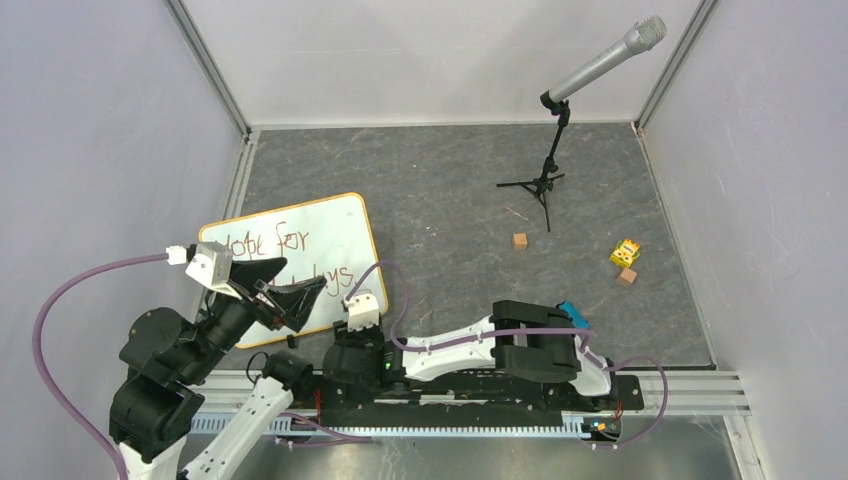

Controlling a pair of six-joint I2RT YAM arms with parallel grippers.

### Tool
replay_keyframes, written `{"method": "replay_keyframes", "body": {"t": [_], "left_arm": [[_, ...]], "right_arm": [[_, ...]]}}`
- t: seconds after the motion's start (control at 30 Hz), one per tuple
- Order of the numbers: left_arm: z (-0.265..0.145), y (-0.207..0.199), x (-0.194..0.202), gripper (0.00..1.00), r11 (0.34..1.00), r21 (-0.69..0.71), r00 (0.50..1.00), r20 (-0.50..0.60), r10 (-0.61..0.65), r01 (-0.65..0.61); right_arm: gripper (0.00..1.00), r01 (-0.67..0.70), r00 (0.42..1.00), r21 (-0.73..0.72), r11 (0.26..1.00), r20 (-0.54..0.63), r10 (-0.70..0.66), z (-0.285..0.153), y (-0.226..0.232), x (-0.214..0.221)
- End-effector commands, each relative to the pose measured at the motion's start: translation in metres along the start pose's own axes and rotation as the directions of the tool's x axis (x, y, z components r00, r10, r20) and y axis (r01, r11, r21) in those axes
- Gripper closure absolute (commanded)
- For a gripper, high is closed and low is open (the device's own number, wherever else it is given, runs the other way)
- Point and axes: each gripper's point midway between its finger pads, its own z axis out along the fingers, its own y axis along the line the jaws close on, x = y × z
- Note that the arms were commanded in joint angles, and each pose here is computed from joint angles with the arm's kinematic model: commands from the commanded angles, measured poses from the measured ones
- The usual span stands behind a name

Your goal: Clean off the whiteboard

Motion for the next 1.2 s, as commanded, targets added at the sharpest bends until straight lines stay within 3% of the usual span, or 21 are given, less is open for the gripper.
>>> {"method": "replay_keyframes", "body": {"t": [0.0, 0.3, 0.57, 0.67, 0.8, 0.97, 1.17], "left_arm": [[-0.005, 0.001, -0.008, 0.0, 0.999, -0.007, 0.999, 0.023, 0.035, -0.034], [-0.003, 0.004, -0.007, 0.0, 0.999, -0.021, 0.999, 0.016, 0.038, -0.038], [0.003, 0.009, -0.006, 0.0, 0.999, -0.046, 1.0, 0.01, 0.017, -0.017], [0.006, 0.009, -0.004, 0.0, 0.999, -0.049, 1.0, 0.01, -0.005, 0.006], [0.011, 0.009, -0.002, 0.0, 0.998, -0.052, 1.0, -0.003, -0.03, 0.029], [0.022, 0.014, 0.008, 0.0, 0.995, -0.08, 0.998, -0.037, -0.06, 0.057], [0.045, 0.016, 0.015, 0.0, 0.991, -0.09, 0.991, -0.07, -0.11, 0.103]], "right_arm": [[0.46, -0.031, 0.998, 0.057, 0.998, 0.054, 0.028, 0.012, -0.006, -0.012], [0.46, -0.015, 0.998, 0.09, 0.996, 0.07, 0.008, 0.025, -0.018, -0.016], [0.6, 0.066, 0.983, 0.172, 0.983, 0.16, -0.094, 0.027, -0.043, -0.03], [0.75, 0.111, 0.977, 0.151, 0.982, 0.163, -0.136, 0.029, -0.052, -0.032], [0.78, 0.14, 0.974, 0.142, 0.98, 0.159, -0.162, 0.026, -0.074, -0.033], [1.0, 0.196, 0.97, 0.146, 0.97, 0.119, -0.214, 0.022, -0.108, -0.029], [1.0, 0.291, 0.956, 0.144, 0.946, -0.003, -0.294, 0.013, -0.174, -0.025]]}}
